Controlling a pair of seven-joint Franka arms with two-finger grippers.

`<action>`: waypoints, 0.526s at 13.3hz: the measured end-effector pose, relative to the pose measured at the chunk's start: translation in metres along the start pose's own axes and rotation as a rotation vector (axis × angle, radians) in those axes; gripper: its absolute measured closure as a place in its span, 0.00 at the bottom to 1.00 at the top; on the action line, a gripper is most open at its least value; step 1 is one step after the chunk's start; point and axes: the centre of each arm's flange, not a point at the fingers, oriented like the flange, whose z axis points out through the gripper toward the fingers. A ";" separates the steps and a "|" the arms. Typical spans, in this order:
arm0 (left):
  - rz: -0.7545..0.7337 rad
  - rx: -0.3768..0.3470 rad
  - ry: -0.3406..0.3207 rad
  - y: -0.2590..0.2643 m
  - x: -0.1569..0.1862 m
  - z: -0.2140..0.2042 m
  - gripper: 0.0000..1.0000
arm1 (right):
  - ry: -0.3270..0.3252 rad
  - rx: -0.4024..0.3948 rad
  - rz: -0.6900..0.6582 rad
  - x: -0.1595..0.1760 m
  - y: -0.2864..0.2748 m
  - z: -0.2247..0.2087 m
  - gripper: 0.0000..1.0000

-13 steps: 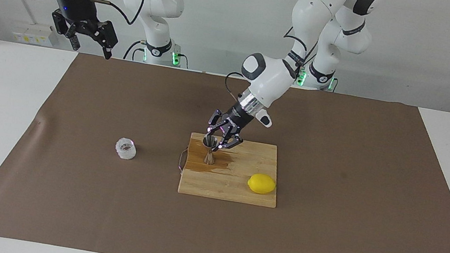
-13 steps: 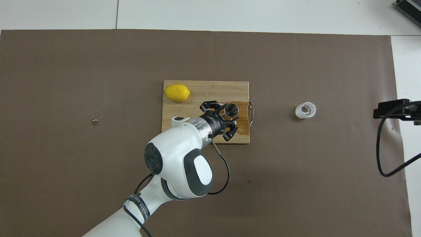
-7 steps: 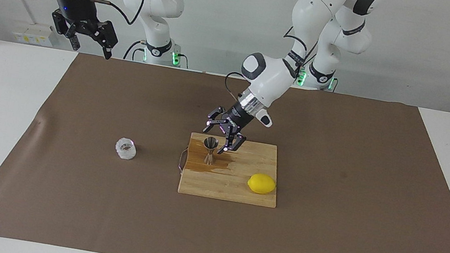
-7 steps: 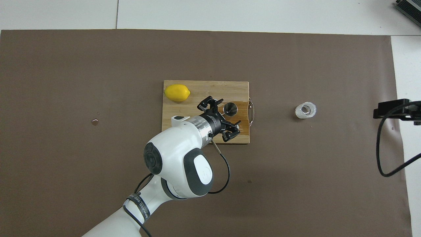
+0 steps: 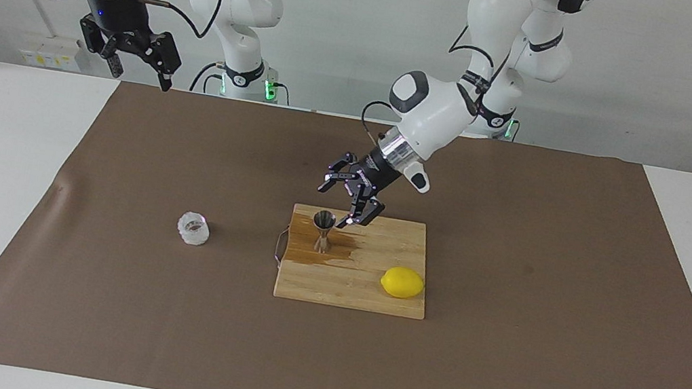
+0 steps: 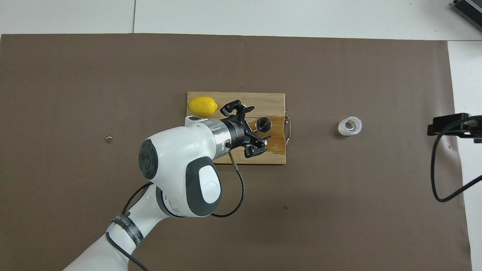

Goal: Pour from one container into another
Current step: 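Lower the metal cup onto the board beside the stain and open the left gripper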

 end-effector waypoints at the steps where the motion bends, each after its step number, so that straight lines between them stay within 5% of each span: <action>1: 0.058 0.026 0.038 0.012 -0.001 -0.016 0.00 | 0.000 0.000 0.000 0.000 0.000 0.000 0.00; 5: 0.352 0.114 0.308 0.043 -0.012 -0.077 0.00 | 0.000 0.000 0.001 0.000 0.001 0.000 0.00; 7: 0.482 0.082 0.431 0.052 -0.017 -0.092 0.00 | -0.014 -0.002 0.005 -0.001 0.006 0.001 0.00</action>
